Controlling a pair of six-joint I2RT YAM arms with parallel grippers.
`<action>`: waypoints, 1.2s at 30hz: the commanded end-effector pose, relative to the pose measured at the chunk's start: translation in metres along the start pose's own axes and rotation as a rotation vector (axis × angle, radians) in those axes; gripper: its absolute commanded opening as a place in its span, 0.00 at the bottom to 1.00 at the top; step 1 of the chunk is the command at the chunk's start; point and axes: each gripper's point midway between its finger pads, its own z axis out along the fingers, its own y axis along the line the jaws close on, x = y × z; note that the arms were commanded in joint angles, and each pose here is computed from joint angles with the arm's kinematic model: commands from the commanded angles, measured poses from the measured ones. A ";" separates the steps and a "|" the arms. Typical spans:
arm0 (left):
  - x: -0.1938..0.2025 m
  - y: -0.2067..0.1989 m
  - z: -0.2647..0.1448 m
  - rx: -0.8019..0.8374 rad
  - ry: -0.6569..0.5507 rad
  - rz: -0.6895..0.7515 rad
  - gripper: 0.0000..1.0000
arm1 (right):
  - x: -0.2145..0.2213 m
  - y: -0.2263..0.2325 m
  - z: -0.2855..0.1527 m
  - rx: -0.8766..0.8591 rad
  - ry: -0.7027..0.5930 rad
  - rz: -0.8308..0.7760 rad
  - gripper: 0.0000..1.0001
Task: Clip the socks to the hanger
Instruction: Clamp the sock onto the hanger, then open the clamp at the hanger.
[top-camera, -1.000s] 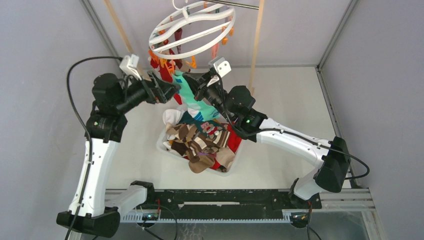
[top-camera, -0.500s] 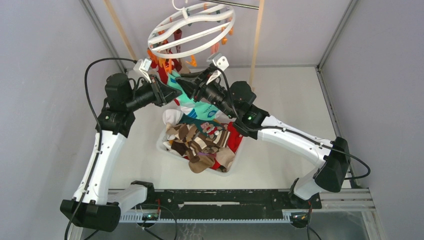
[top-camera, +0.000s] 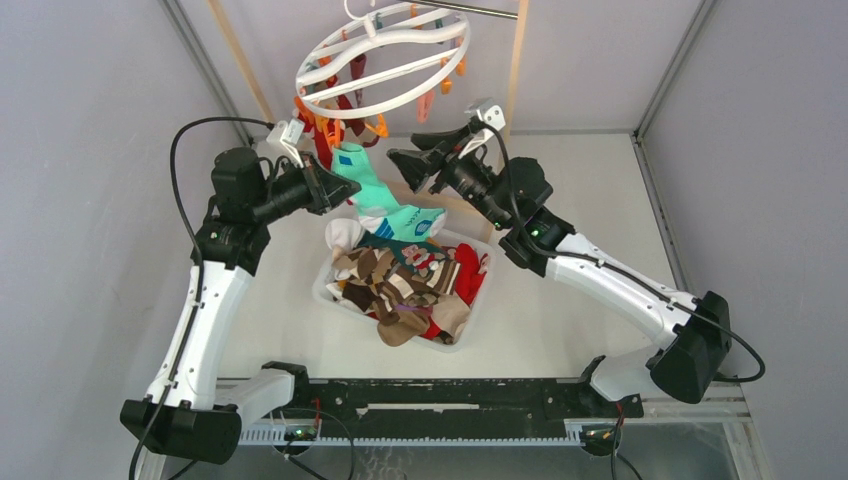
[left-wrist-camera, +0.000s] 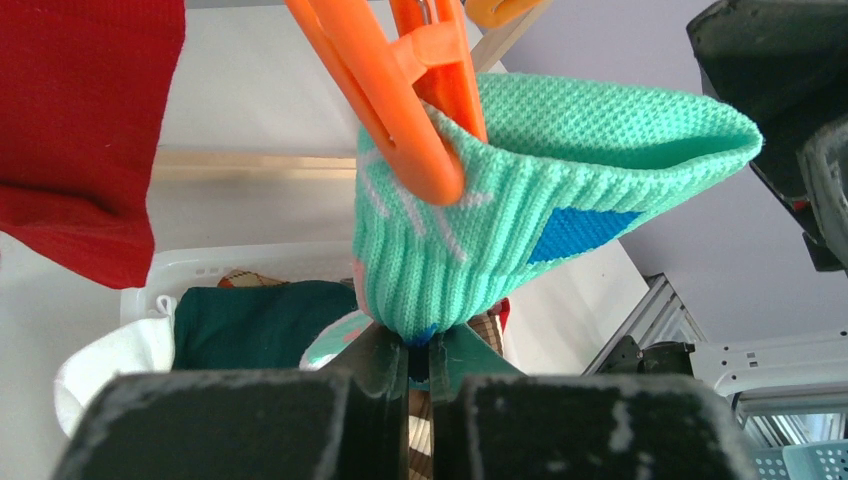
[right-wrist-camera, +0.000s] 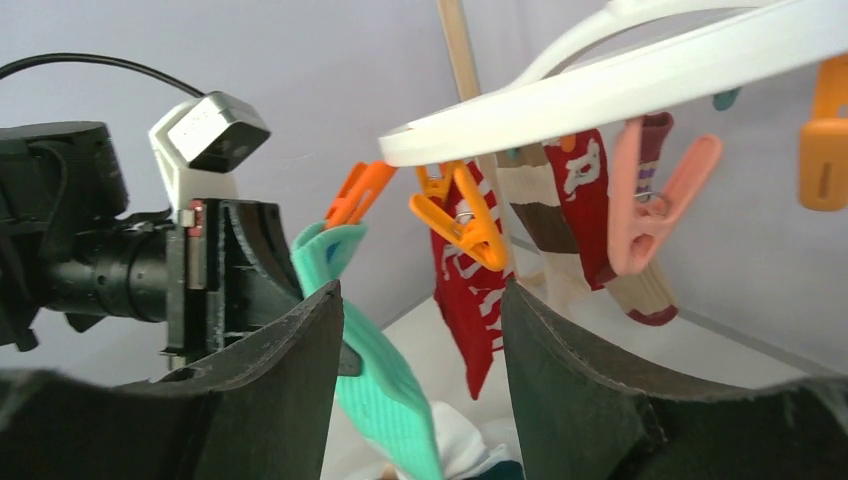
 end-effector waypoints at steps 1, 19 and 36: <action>-0.018 -0.014 -0.012 0.020 -0.058 0.064 0.00 | -0.010 -0.005 0.002 -0.022 -0.042 0.029 0.66; -0.018 -0.019 -0.025 0.008 -0.044 0.105 0.00 | 0.001 -0.010 0.056 -0.179 -0.055 -0.068 0.60; -0.038 -0.021 -0.041 -0.027 -0.091 0.153 0.00 | 0.011 -0.005 0.055 -0.153 -0.054 -0.142 0.29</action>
